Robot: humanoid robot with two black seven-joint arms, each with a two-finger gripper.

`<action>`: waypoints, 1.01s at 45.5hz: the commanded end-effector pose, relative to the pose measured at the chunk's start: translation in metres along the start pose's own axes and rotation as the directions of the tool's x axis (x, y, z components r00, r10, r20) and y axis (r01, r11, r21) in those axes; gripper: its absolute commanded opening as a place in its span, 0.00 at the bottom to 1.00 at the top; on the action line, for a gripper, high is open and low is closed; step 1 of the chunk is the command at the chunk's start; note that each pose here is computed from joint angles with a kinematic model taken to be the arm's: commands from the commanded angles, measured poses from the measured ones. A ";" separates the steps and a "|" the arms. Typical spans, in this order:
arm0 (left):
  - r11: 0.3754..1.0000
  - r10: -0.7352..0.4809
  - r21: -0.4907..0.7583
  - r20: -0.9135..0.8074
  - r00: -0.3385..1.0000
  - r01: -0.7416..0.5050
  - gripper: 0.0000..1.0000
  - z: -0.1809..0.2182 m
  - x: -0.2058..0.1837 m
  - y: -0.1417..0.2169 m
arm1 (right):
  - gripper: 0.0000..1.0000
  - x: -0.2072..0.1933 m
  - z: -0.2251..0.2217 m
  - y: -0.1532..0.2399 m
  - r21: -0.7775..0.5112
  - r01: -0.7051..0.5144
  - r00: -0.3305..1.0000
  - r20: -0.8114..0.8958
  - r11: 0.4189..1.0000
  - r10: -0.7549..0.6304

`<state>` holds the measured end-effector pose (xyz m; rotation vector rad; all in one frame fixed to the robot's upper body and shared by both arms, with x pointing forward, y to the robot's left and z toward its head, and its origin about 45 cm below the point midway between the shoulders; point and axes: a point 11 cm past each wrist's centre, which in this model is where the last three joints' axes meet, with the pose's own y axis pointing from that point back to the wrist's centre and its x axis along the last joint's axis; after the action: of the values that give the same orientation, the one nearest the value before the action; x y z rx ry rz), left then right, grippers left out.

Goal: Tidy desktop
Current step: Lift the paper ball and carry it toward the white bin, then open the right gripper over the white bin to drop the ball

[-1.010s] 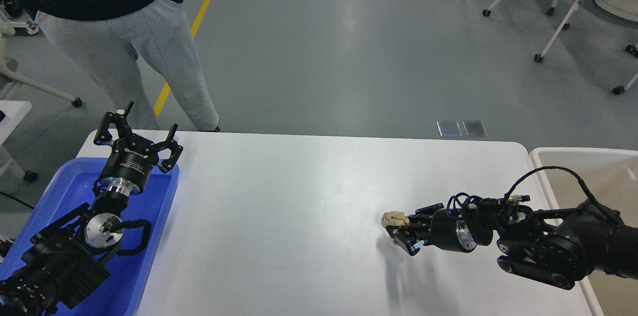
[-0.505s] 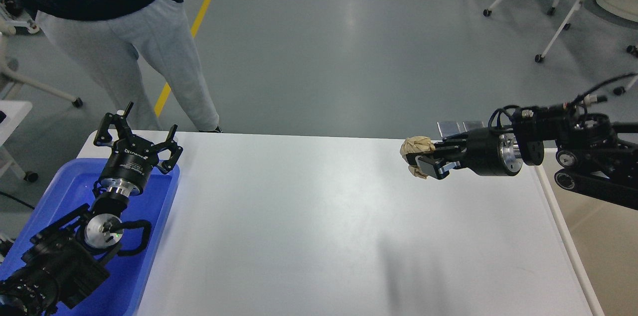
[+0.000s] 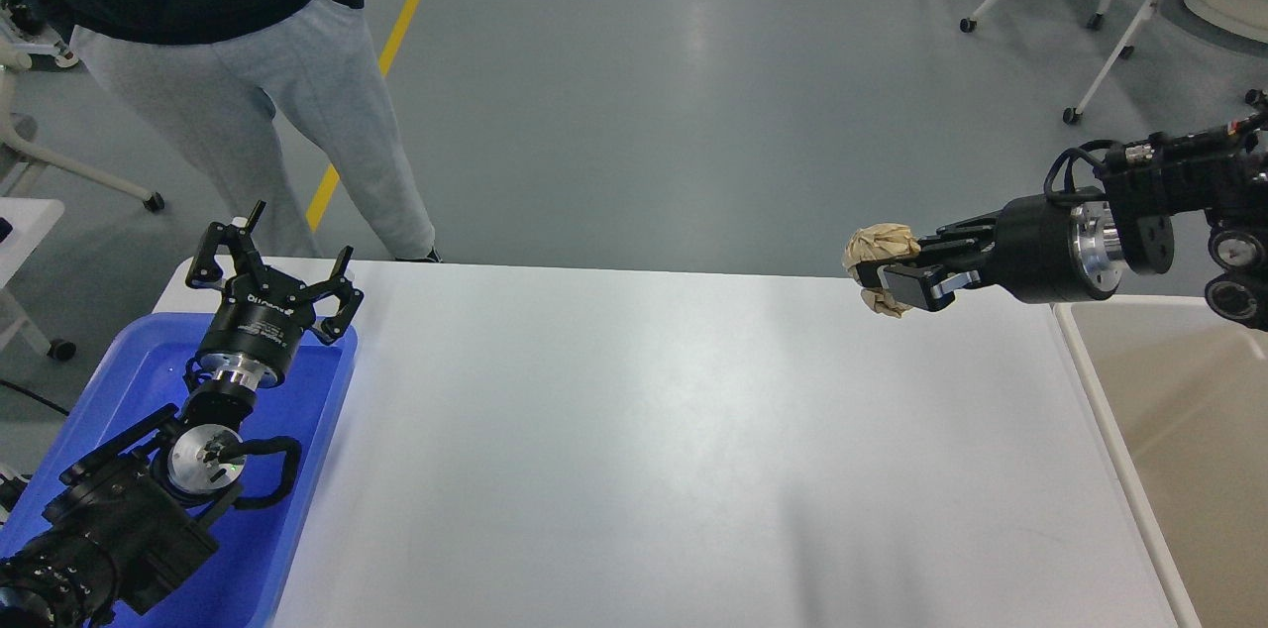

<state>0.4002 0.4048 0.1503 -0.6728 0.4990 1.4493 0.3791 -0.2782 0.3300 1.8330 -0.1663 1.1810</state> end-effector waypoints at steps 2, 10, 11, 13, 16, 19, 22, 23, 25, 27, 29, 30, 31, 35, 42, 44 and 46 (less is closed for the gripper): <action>1.000 0.000 0.000 -0.002 1.000 0.000 1.00 0.000 0.000 0.000 | 0.00 -0.026 0.059 0.047 -0.153 -0.040 0.987 0.151 0.987 0.063; 1.000 0.002 -0.001 -0.001 1.000 -0.002 1.00 0.000 0.000 0.000 | 0.00 -0.044 0.083 0.079 -0.237 -0.141 0.936 0.283 0.961 0.207; 1.000 0.002 -0.001 -0.001 1.000 -0.002 1.00 0.000 0.000 0.000 | 0.00 -0.047 0.087 0.082 -0.252 -0.154 0.925 0.302 0.955 0.229; 1.000 0.002 -0.001 -0.001 1.000 -0.002 1.00 0.000 0.000 0.000 | 0.00 -0.057 0.096 0.087 -0.287 -0.173 0.900 0.343 0.942 0.269; 1.000 0.000 0.000 -0.002 1.000 0.000 1.00 0.000 0.000 0.000 | 0.00 -0.067 0.109 0.099 -0.348 -0.200 0.854 0.396 0.916 0.338; 1.000 0.000 0.000 -0.002 1.000 0.000 1.00 0.000 0.000 0.000 | 0.00 -0.079 0.124 0.108 -0.407 -0.211 0.806 0.441 0.889 0.394; 1.000 0.002 -0.001 -0.001 1.000 -0.002 1.00 0.000 0.000 0.000 | 0.00 -0.090 0.139 0.118 -0.470 -0.215 0.751 0.480 0.856 0.453; 1.000 0.000 0.000 -0.002 1.000 0.000 1.00 0.000 0.000 0.000 | 0.00 -0.093 0.143 0.121 -0.488 -0.219 0.731 0.492 0.845 0.474; 1.000 0.002 -0.001 -0.001 1.000 -0.002 1.00 0.000 0.000 0.000 | 0.00 -0.098 0.151 0.127 -0.527 -0.229 0.684 0.511 0.818 0.521; 1.000 0.000 0.000 -0.002 1.000 0.000 1.00 0.000 0.000 0.000 | 0.00 -0.106 0.159 0.131 -0.565 -0.226 0.634 0.533 0.793 0.560; 1.000 0.002 -0.001 -0.001 1.000 -0.002 1.00 0.000 0.000 0.000 | 0.00 -0.114 0.167 0.134 -0.598 -0.221 0.587 0.549 0.771 0.594; 1.000 0.002 -0.001 -0.001 1.000 -0.002 1.00 0.000 0.000 0.000 | 0.00 -0.118 0.170 0.134 -0.610 -0.220 0.567 0.556 0.761 0.609; 1.000 0.002 -0.001 -0.001 1.000 -0.002 1.00 0.000 0.000 0.000 | 0.00 -0.121 0.173 0.134 -0.625 -0.217 0.547 0.559 0.750 0.624; 1.000 0.002 -0.001 -0.001 1.000 -0.002 1.00 0.000 0.000 0.000 | 0.00 -0.132 0.188 0.137 -0.682 -0.206 0.459 0.567 0.702 0.685; 1.000 0.003 -0.001 0.000 1.000 -0.003 1.00 0.000 0.001 0.000 | 0.00 -0.161 0.208 0.136 -0.756 -0.158 0.341 0.562 0.635 0.753; 1.000 0.003 -0.001 0.000 1.000 -0.003 1.00 0.000 0.001 0.000 | 0.00 -0.172 0.211 0.136 -0.774 -0.139 0.297 0.563 0.618 0.771; 1.000 0.003 -0.001 0.000 1.000 -0.003 1.00 0.000 0.001 0.000 | 0.00 -0.184 0.214 0.137 -0.793 -0.117 0.256 0.558 0.598 0.789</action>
<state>0.3999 0.4051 0.1500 -0.6737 0.4998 1.4505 0.3613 -0.5366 0.2821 1.7059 -1.4619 0.4105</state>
